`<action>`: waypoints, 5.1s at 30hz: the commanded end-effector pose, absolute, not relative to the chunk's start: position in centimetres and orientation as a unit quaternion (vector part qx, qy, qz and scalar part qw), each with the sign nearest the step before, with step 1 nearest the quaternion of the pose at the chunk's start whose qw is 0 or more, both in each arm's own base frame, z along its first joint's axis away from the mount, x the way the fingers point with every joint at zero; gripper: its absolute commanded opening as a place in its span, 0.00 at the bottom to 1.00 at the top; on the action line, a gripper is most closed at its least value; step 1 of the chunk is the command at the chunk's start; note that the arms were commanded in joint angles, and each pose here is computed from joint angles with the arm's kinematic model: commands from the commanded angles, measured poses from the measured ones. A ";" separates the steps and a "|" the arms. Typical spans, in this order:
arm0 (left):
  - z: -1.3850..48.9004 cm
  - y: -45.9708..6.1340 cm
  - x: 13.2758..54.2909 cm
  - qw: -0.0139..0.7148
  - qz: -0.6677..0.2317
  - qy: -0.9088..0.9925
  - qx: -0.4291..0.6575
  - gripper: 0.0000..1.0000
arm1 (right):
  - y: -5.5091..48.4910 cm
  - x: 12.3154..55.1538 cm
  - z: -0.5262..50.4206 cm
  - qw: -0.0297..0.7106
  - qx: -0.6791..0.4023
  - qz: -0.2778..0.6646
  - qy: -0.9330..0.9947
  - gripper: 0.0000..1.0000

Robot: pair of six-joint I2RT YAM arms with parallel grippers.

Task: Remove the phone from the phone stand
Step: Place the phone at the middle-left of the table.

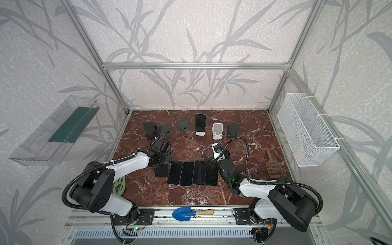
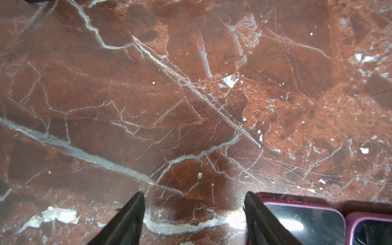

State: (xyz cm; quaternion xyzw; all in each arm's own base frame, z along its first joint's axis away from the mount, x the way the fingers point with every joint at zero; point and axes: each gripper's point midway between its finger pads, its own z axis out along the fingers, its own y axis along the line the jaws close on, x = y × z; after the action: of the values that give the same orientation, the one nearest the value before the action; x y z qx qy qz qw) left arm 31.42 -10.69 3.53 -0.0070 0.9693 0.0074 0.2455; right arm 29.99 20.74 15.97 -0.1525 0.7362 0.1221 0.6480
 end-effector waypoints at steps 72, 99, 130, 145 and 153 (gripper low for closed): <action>-0.2 -10.7 30.8 0.212 0.009 0.977 -0.015 0.75 | 20.4 30.0 16.9 0.661 -0.139 0.127 0.726 0.99; -0.5 -10.8 30.9 0.204 0.012 0.979 -0.013 0.75 | 20.4 30.0 16.9 0.660 -0.140 0.128 0.727 0.99; 1.5 -10.0 29.8 0.194 0.022 0.980 -0.027 0.65 | 20.5 29.9 16.9 0.660 -0.139 0.134 0.727 0.99; 1.8 -10.1 29.4 0.199 0.014 0.980 -0.014 0.65 | 20.6 30.0 16.8 0.658 -0.138 0.135 0.728 0.99; 2.2 -10.3 29.8 0.209 0.010 0.978 -0.012 0.68 | 20.5 30.0 16.8 0.658 -0.138 0.133 0.728 0.99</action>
State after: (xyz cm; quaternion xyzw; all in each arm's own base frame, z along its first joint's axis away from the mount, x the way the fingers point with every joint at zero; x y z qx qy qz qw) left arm 30.33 -10.49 1.81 -0.0183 0.9774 0.0078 0.2105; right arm 29.98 20.75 15.97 -0.1496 0.7368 0.1254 0.6473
